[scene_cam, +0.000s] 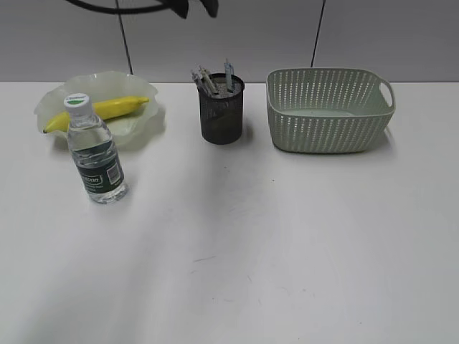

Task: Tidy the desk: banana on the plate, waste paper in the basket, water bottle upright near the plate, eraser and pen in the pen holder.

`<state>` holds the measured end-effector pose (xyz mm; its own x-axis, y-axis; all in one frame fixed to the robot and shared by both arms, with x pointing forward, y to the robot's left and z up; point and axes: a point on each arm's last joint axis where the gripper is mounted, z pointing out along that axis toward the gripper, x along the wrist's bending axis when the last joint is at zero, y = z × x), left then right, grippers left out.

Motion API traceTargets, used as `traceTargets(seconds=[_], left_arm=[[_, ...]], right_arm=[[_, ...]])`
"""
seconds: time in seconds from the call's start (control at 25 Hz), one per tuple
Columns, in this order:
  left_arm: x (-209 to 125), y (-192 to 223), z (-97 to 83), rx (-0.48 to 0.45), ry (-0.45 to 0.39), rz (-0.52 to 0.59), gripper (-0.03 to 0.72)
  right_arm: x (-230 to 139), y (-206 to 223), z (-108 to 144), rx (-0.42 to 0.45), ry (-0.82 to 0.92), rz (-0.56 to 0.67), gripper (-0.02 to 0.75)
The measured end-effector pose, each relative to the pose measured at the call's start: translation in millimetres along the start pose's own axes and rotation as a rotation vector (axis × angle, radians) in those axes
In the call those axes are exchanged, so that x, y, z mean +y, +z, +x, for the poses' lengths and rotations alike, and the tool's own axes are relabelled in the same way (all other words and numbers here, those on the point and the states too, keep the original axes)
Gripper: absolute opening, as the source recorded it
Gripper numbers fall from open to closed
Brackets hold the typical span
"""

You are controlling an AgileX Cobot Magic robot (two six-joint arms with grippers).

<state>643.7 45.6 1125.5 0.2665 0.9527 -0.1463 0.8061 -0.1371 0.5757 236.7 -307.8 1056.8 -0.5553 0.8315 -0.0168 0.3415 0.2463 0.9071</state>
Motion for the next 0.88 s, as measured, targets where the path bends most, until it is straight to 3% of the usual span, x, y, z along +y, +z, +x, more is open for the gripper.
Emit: traceTargets(seconds=[0.24, 0.4, 0.48, 0.68, 0.88], left_arm=[[-10.9, -85.8, -25.8, -0.058, 0.115, -0.096, 0.349], [-37.8, -139.7, -41.0, -0.054, 0.213, -0.145, 0.347], [-57.7, -152.3, -41.3, -0.051, 0.25, -0.12, 0.347], [-115.6, -175.0, -26.4, -0.053, 0.303, -0.025, 0.346], [-169.4, -194.8, 10.1, -0.038, 0.304, 0.028, 0.345]], right_arm=[[0.0, 0.0, 0.0, 0.0, 0.0, 0.0, 0.424], [0.0, 0.0, 0.0, 0.0, 0.0, 0.0, 0.424], [0.0, 0.0, 0.0, 0.0, 0.0, 0.0, 0.424], [0.0, 0.0, 0.0, 0.0, 0.0, 0.0, 0.424], [0.0, 0.0, 0.0, 0.0, 0.0, 0.0, 0.425]])
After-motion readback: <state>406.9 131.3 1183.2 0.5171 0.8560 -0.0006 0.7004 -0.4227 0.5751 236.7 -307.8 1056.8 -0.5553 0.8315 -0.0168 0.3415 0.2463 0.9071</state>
